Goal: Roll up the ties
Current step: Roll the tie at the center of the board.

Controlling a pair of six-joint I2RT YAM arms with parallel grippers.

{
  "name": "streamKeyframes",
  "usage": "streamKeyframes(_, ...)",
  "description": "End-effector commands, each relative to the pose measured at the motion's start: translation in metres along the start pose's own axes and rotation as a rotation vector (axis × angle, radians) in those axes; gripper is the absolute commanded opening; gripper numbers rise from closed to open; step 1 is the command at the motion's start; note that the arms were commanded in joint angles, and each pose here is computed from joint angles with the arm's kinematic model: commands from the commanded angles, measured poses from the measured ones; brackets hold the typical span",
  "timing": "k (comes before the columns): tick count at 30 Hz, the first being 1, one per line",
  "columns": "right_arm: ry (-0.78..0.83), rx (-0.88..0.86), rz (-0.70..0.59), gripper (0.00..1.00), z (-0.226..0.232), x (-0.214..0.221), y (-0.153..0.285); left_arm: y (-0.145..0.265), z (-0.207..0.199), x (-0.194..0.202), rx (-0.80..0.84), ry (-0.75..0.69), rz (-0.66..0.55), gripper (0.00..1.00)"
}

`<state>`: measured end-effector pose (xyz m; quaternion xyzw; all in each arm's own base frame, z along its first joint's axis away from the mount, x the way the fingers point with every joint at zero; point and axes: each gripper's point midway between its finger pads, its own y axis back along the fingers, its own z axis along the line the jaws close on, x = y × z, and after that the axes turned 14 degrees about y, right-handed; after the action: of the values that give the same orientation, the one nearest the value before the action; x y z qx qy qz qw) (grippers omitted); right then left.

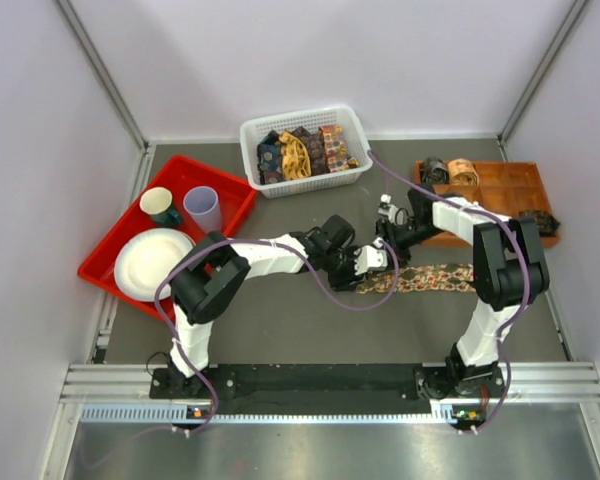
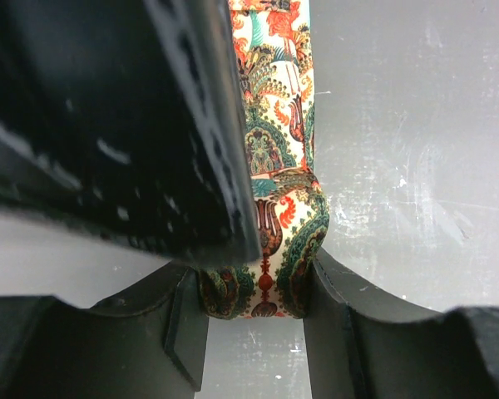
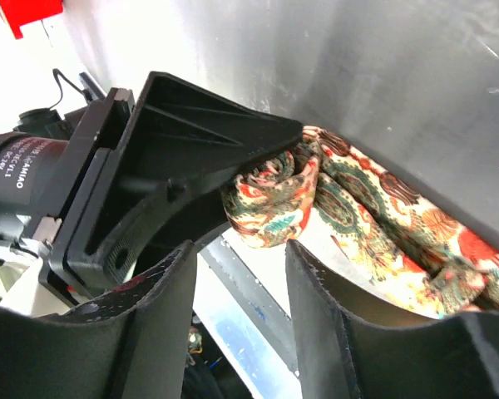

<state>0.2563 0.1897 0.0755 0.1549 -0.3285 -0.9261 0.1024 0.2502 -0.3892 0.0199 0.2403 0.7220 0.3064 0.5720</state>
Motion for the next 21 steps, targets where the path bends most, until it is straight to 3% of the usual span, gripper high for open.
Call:
streamKeyframes(1, 0.012, -0.083, -0.02, 0.45, 0.016, -0.01, -0.012, -0.009, -0.019, 0.101, 0.032, 0.12, 0.32, 0.29)
streamKeyframes(9, 0.005, 0.002, 0.088, 0.3, -0.011, 0.017, -0.031, -0.011, -0.021, 0.1, 0.036, 0.137, 0.318, 0.32)
streamKeyframes(14, 0.013, 0.057, 0.093, 0.0, -0.024, 0.017, -0.034, -0.013, -0.022, 0.1, 0.039, 0.144, 0.313, 0.36)
streamKeyframes(21, 0.009, 0.212, 0.096, 0.0, -0.052, 0.014, -0.029, -0.016, -0.024, 0.081, 0.054, 0.165, 0.216, 0.64)
